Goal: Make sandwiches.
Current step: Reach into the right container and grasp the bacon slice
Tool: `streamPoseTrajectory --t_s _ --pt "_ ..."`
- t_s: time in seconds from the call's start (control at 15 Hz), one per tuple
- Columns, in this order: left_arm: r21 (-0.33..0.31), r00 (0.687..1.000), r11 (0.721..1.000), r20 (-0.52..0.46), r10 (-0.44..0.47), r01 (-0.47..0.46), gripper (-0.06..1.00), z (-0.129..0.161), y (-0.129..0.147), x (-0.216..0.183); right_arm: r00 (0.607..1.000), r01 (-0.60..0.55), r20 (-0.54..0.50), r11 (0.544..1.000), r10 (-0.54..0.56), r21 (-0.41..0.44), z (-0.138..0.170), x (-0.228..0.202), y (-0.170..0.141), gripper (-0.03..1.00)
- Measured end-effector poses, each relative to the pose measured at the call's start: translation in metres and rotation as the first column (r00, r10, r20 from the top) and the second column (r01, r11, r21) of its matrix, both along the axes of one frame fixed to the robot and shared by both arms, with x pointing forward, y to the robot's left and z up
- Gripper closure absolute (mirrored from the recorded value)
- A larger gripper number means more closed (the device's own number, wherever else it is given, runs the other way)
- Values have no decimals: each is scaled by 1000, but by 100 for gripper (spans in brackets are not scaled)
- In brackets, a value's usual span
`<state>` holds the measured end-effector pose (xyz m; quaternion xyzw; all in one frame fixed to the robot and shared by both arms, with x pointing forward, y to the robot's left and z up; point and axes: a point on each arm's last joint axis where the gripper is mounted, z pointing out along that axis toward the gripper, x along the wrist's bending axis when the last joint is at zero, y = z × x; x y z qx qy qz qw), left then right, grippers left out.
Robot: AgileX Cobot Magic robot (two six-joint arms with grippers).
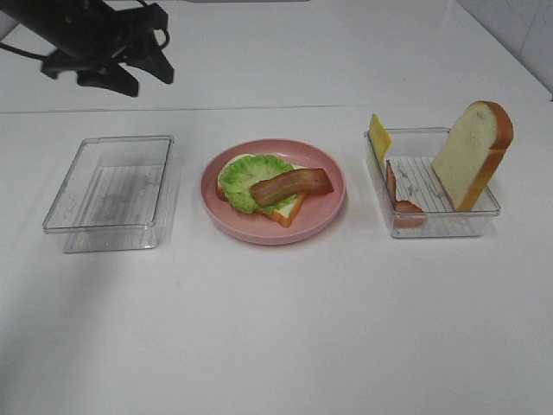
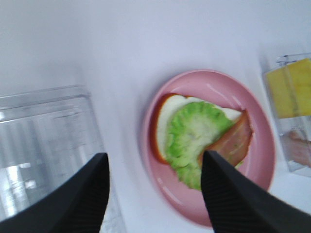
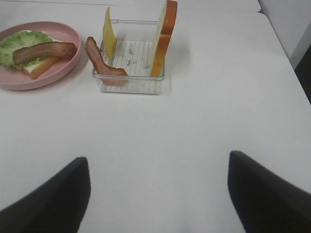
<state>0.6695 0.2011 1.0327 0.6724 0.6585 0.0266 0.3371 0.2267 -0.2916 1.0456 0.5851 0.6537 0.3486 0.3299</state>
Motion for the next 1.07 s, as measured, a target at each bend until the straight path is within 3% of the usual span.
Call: streamPoseTrajectory --t_s 0.13,0.33,0.47,0.6,0.8,0.93,1.07 --pt "99 1000 995 8 23 -24 40 27 11 -16 1000 0 0 1000 0 0 0 0 0 23" --pt "263 998 963 2 58 -56 40 82 32 -60 1000 0 0 1000 0 0 0 0 0 23" --pt "307 998 950 -10 60 -54 40 105 40 -84 1000 0 0 1000 0 0 0 0 0 23" --pt "312 996 947 63 63 -79 40 151 49 -129 1000 0 0 1000 0 0 0 0 0 23" --pt "289 985 951 162 64 -110 40 180 56 -176 1000 0 0 1000 0 0 0 0 0 23" --pt "280 979 953 192 65 -119 40 182 63 -216 1000 0 0 1000 0 0 0 0 0 23" --pt "281 979 952 192 65 -119 40 164 71 -268 1000 0 0 1000 0 0 0 0 0 23"
